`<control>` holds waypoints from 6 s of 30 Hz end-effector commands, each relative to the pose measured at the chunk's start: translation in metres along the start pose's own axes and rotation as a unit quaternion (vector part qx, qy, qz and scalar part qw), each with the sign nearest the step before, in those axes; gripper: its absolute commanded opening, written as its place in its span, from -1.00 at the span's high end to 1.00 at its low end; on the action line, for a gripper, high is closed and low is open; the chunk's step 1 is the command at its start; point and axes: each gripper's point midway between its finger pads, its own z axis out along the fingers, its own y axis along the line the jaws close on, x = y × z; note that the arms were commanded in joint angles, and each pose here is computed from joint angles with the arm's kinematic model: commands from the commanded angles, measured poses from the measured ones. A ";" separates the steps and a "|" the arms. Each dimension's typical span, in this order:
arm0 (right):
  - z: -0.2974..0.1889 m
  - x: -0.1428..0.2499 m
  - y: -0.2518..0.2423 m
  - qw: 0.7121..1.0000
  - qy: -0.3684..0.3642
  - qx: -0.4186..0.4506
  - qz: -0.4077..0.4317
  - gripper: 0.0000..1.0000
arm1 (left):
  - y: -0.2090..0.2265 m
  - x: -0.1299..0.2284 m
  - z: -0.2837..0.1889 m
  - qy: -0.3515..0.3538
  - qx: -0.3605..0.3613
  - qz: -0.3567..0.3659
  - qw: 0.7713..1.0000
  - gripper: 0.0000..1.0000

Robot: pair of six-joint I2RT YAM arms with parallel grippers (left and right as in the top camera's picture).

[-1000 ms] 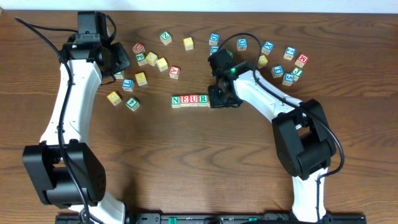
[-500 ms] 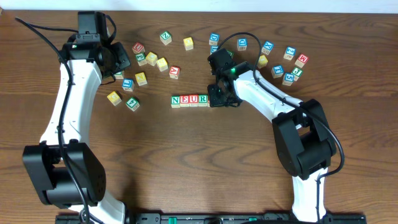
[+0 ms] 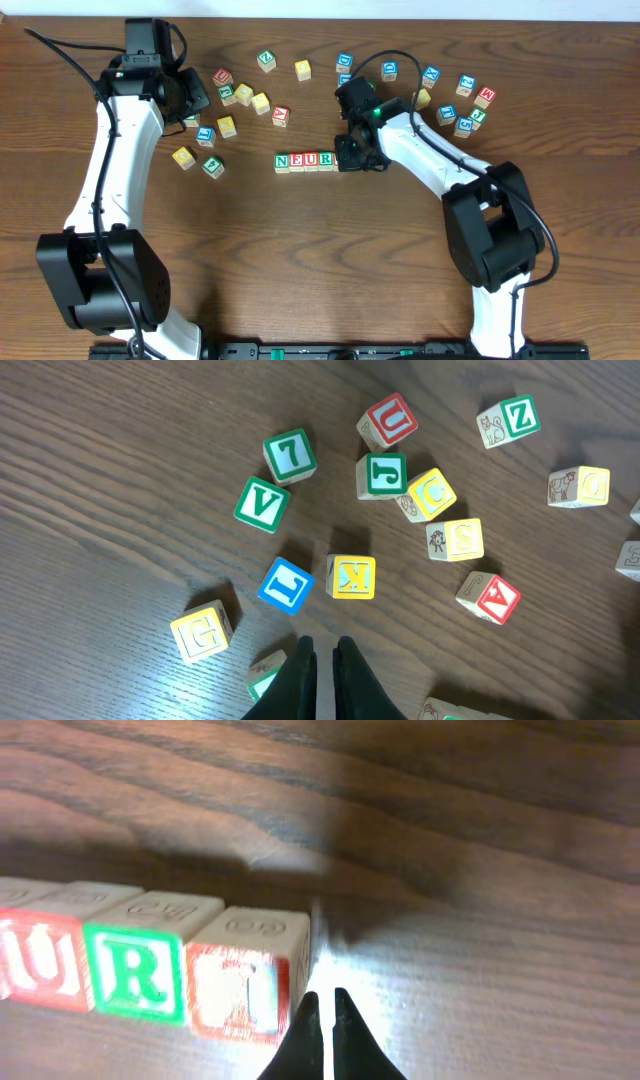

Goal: Spell out NEURIPS

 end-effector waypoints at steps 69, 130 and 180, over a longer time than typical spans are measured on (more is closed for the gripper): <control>-0.121 -0.049 -0.081 0.991 -0.099 -0.001 0.093 0.87 | -0.007 0.010 0.005 0.012 -0.006 0.014 1.000 0.84; -0.047 -0.053 -0.161 0.978 -0.089 0.117 0.149 0.98 | -0.007 0.010 0.005 0.012 -0.006 0.014 1.000 0.83; -0.008 -0.031 -0.106 0.991 -0.069 0.044 0.103 0.97 | -0.007 0.010 0.005 0.012 -0.006 0.014 1.000 0.84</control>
